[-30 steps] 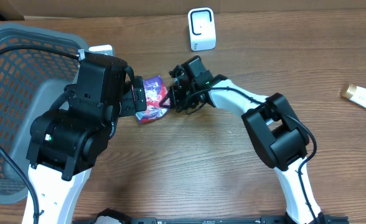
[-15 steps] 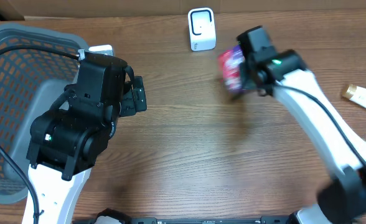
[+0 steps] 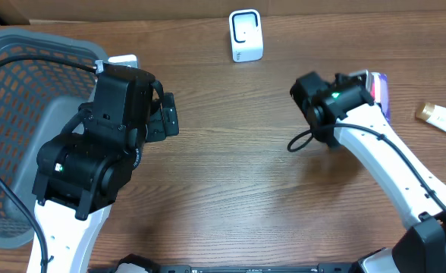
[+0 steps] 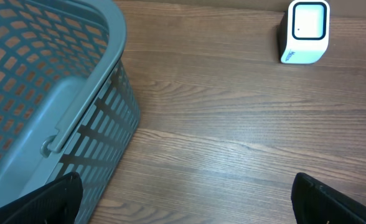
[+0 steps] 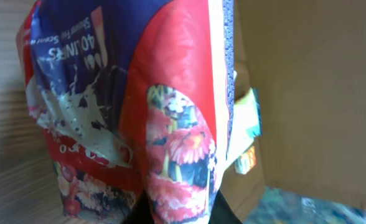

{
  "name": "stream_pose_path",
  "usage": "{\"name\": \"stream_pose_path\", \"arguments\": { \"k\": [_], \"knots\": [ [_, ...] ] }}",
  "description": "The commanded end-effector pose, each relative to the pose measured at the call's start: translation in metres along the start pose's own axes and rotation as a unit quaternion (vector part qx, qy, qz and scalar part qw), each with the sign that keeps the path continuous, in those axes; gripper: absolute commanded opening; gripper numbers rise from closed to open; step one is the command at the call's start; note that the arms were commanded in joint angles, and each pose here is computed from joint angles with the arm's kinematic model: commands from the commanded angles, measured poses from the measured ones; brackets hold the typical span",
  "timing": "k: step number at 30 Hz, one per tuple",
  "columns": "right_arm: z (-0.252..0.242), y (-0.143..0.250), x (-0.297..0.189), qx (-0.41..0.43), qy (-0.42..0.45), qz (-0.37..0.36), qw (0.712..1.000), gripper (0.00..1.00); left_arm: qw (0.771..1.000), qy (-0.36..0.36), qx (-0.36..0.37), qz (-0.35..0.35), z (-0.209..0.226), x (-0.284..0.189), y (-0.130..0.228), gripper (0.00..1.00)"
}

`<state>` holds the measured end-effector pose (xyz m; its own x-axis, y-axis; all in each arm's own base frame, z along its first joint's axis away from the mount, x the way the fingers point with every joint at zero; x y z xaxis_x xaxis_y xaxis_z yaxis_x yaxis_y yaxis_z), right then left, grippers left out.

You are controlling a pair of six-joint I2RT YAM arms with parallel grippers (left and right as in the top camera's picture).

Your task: Scan the item barcode

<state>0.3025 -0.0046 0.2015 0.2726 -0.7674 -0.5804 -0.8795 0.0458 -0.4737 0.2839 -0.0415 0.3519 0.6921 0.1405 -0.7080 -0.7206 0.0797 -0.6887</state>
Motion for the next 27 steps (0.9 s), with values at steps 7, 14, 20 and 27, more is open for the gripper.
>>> {"name": "stream_pose_path", "arguments": {
  "k": [7,14,20,27],
  "knots": [
    [0.063,0.042,0.022,-0.097,0.062,-0.026,0.993,0.04,1.000,-0.008,0.001,-0.011,0.005,-0.005,-0.005,1.00],
    [0.140,0.093,-0.004,-0.252,0.058,-0.068,0.964,0.30,1.000,-0.008,0.001,-0.011,0.005,-0.005,-0.005,1.00],
    [0.178,0.149,-0.052,-0.286,-0.015,-0.085,0.954,1.00,1.000,-0.008,0.001,-0.011,0.005,-0.005,-0.005,1.00],
    [0.216,0.202,-0.087,-0.224,-0.138,-0.009,0.965,1.00,1.000,-0.008,0.001,-0.011,0.005,-0.005,-0.005,1.00]
  ]
}}
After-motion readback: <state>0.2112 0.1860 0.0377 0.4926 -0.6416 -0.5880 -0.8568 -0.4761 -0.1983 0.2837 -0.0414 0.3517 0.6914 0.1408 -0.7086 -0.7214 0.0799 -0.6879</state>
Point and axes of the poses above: each gripper's point midway between its finger pads, its own x axis out along the fingers, its own z axis along the line the jaws close on, y = z × x, the point moved 1 cm from there along -x, back along the fingers, and after that the axes turned 11 degrees about x, right-handed, at the moved point
